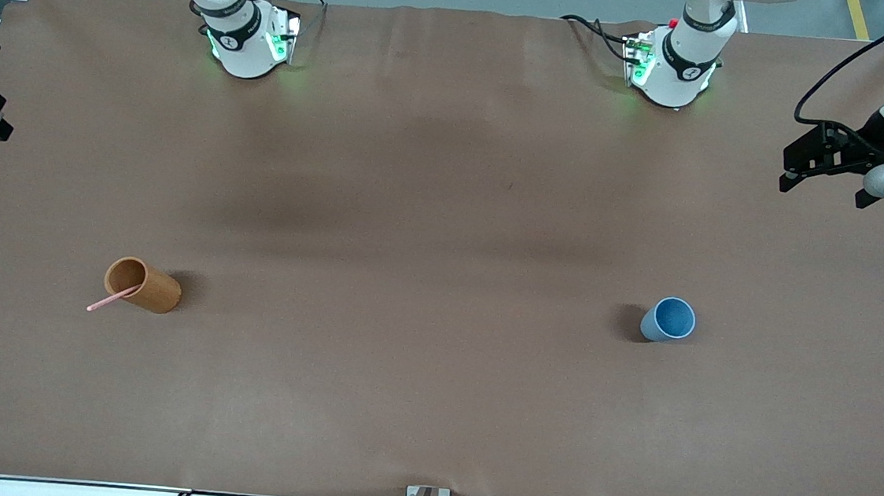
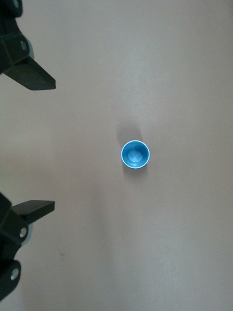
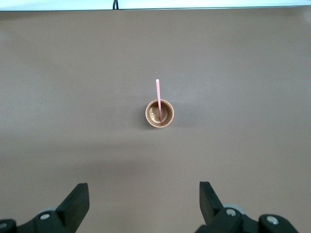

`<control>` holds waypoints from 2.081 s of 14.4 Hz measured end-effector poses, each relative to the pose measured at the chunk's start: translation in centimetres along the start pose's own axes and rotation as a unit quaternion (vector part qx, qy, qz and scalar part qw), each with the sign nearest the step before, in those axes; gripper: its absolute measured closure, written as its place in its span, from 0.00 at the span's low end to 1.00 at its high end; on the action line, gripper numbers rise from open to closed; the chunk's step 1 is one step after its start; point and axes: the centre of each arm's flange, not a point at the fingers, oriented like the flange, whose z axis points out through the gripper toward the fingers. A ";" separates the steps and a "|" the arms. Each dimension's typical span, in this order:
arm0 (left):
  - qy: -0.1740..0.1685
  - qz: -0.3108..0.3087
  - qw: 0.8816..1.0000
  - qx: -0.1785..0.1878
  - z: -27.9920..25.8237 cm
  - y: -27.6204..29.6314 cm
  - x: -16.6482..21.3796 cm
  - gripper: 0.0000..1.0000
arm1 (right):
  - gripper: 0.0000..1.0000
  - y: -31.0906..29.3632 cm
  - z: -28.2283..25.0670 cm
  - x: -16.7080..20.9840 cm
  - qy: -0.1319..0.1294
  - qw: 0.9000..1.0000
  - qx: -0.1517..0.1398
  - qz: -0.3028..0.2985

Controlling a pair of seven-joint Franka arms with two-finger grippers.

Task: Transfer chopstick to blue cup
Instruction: 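Reach the left gripper to the blue cup while the right gripper reaches the orange cup, then grasp the blue cup with the left gripper while the right gripper grasps the chopstick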

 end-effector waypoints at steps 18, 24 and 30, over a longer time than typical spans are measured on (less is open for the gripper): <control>-0.043 -0.025 0.999 -0.005 28.0 -4.5 8.4 0.00 | 0.00 0.6 3.0 1.6 -0.021 1.000 -0.002 0.006; -0.033 -0.028 0.999 -0.004 38.0 -4.8 6.7 0.04 | 0.03 0.5 15.3 10.7 -0.021 1.000 -0.015 0.004; -0.022 -0.028 0.999 -0.005 40.5 -4.5 6.2 0.60 | 0.18 2.1 24.9 13.9 -0.057 0.998 -0.021 0.013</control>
